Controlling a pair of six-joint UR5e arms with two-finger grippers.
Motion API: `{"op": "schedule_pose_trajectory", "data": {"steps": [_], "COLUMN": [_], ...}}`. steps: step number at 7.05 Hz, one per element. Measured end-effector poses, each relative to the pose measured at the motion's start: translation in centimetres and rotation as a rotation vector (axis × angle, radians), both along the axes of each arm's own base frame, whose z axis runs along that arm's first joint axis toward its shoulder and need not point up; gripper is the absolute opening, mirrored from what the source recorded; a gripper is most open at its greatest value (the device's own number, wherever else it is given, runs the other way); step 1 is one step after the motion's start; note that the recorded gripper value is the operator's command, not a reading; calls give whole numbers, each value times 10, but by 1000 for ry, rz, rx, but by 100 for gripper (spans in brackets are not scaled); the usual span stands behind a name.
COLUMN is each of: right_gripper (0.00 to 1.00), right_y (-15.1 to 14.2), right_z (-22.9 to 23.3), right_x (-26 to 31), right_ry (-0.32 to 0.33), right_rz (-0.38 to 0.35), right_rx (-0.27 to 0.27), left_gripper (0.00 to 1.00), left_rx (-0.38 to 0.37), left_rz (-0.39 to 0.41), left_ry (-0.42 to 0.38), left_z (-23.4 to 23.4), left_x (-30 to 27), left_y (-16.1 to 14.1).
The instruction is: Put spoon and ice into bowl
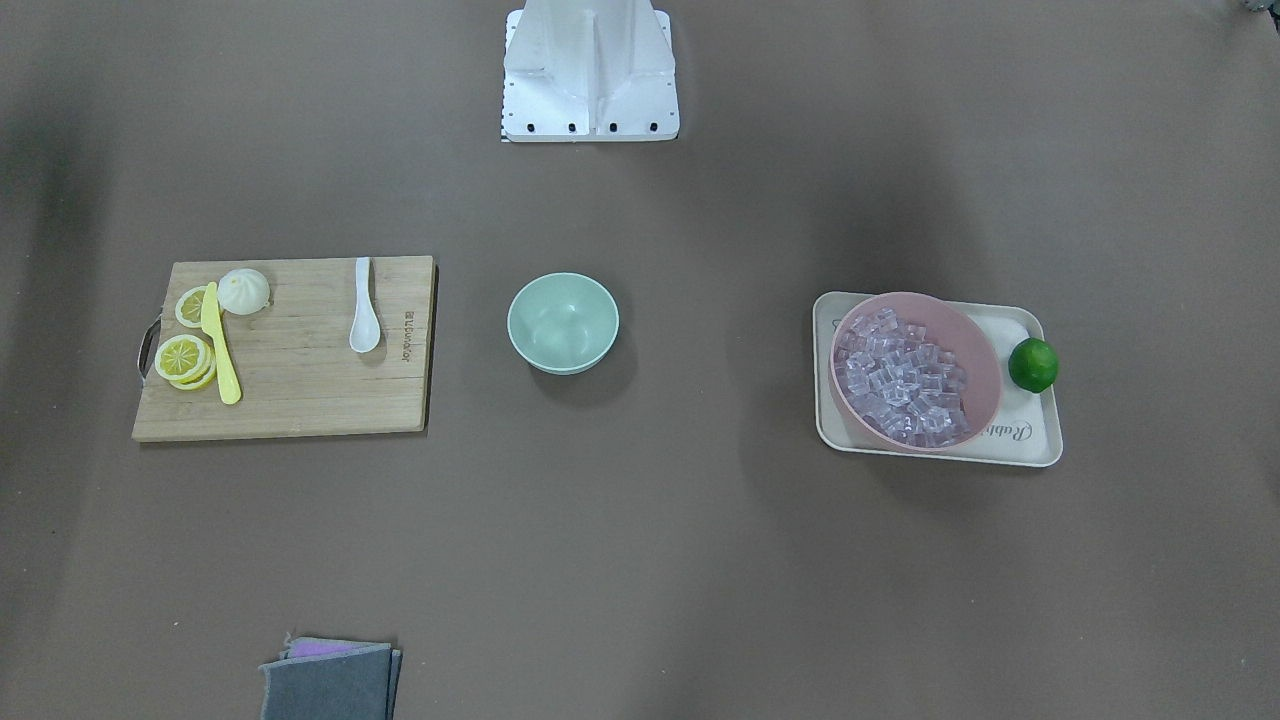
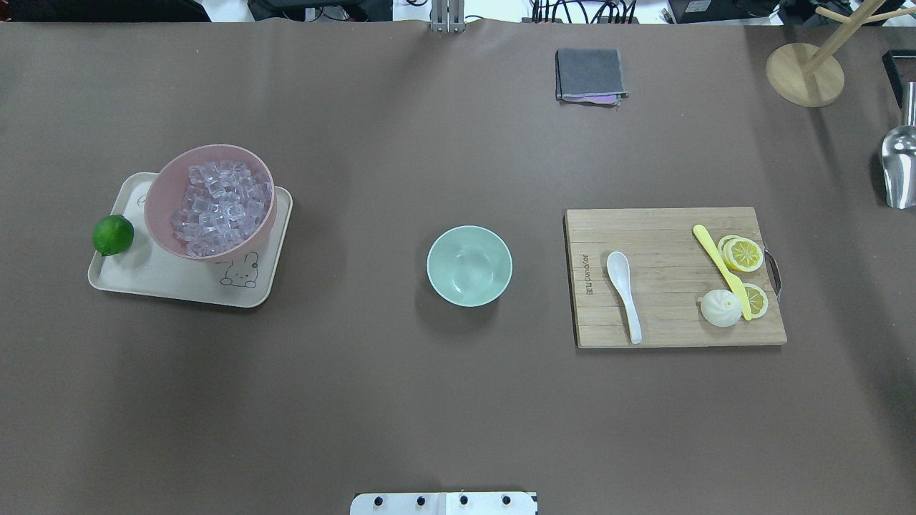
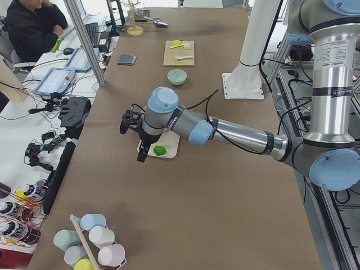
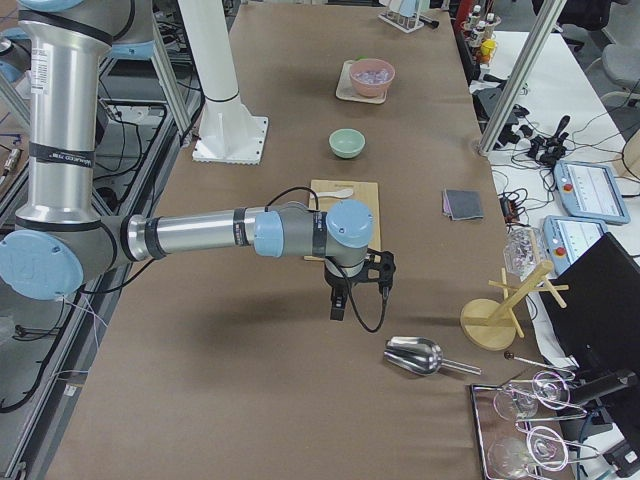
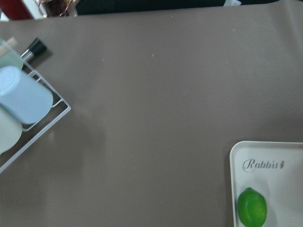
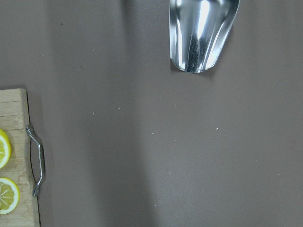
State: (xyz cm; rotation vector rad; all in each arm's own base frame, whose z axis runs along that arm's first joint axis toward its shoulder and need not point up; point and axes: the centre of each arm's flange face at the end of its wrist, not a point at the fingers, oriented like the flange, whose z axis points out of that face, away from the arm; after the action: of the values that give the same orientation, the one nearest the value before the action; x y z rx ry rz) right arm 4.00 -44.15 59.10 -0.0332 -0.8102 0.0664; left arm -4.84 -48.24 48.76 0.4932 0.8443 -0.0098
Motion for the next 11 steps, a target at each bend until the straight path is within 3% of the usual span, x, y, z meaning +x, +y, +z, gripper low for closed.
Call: {"op": "schedule_pose_trajectory", "data": {"steps": [4,7,11], "right_gripper": [100,100,100], "right_y": [-11,-12,-12], "right_z": [-53,-72,-68], "right_x": [-2,-6,-10], "right_ry": [-21,-61,-82], "right_rz": [0,-8,-12], "right_rx": [105,137,121], "left_gripper": [98,98,97], "left_rx": [-38,-55,-154], "left_rz": [-1,-81,-214], "left_ry": [169,139,149], "left_z": [-60,-89,-115], "left_x": [72,135,264], "left_y": [-27,-26,-8]}}
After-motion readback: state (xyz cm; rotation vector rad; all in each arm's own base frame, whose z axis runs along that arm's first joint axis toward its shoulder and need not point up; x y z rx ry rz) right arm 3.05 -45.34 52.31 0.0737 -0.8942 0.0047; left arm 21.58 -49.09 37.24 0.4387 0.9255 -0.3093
